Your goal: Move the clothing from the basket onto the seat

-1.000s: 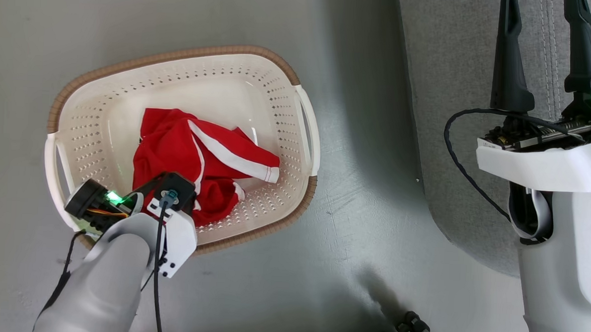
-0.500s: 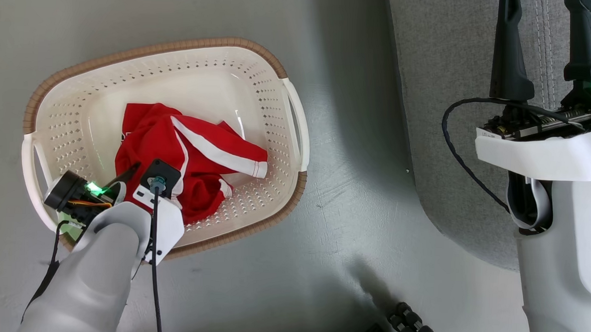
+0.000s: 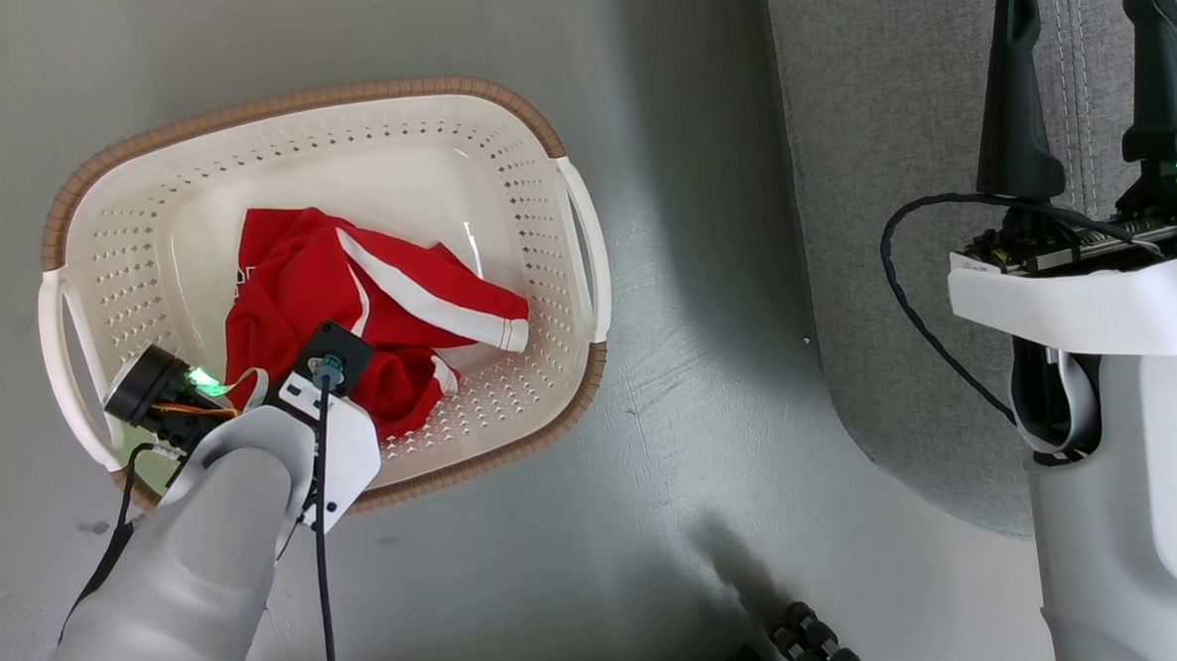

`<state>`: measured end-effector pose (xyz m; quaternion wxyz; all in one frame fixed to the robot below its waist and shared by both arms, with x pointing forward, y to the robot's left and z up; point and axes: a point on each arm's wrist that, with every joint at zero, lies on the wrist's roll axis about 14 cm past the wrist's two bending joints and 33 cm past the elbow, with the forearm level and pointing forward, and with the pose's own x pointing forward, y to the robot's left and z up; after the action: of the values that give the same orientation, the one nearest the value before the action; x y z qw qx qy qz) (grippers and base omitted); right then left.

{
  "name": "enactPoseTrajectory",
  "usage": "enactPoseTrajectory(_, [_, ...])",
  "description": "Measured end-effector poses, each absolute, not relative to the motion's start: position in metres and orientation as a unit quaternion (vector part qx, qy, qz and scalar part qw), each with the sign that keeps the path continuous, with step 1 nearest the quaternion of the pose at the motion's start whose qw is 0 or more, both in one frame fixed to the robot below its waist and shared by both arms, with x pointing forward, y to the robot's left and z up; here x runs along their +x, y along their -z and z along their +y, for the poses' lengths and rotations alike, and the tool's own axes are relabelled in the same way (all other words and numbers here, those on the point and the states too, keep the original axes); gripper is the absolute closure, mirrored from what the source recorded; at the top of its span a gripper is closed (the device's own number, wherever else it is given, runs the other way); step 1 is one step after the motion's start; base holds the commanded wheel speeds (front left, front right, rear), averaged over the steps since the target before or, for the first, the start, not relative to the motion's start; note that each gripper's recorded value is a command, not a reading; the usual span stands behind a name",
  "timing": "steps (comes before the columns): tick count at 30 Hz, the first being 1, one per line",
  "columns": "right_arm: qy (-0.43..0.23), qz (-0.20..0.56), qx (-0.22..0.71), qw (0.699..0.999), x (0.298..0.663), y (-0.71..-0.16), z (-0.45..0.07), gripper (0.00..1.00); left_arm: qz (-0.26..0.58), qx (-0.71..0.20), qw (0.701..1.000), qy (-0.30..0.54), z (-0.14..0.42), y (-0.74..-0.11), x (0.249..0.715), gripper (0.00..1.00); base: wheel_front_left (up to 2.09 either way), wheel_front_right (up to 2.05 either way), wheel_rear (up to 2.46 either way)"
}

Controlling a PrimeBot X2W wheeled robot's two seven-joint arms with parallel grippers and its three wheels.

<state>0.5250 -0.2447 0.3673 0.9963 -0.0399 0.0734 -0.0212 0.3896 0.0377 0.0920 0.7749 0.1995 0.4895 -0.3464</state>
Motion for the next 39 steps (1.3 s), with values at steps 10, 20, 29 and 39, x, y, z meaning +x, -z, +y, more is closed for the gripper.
enactPoseTrajectory(10, [0.02, 0.052, -0.039, 0.998, 0.534, -0.382, -0.243, 0.0, 0.451, 0.184, 0.802, 0.345, 0.029, -0.106, 0.408, 1.0, 0.0, 0.0, 0.0])
enactPoseTrajectory(20, [0.021, 0.035, -0.035, 0.999, 0.535, -0.396, -0.243, 0.0, 0.393, 0.155, 0.841, 0.338, 0.011, -0.136, 0.436, 1.0, 0.0, 0.0, 0.0])
enactPoseTrajectory(29, [0.02, 0.019, -0.034, 0.999, 0.537, -0.412, -0.24, 0.0, 0.355, 0.132, 0.873, 0.307, 0.009, -0.165, 0.457, 1.0, 0.0, 0.0, 0.0])
enactPoseTrajectory(39, [0.011, -0.004, -0.04, 0.999, 0.539, -0.433, -0.231, 0.0, 0.309, 0.109, 0.907, 0.264, 0.018, -0.204, 0.485, 1.0, 0.0, 0.0, 0.0])
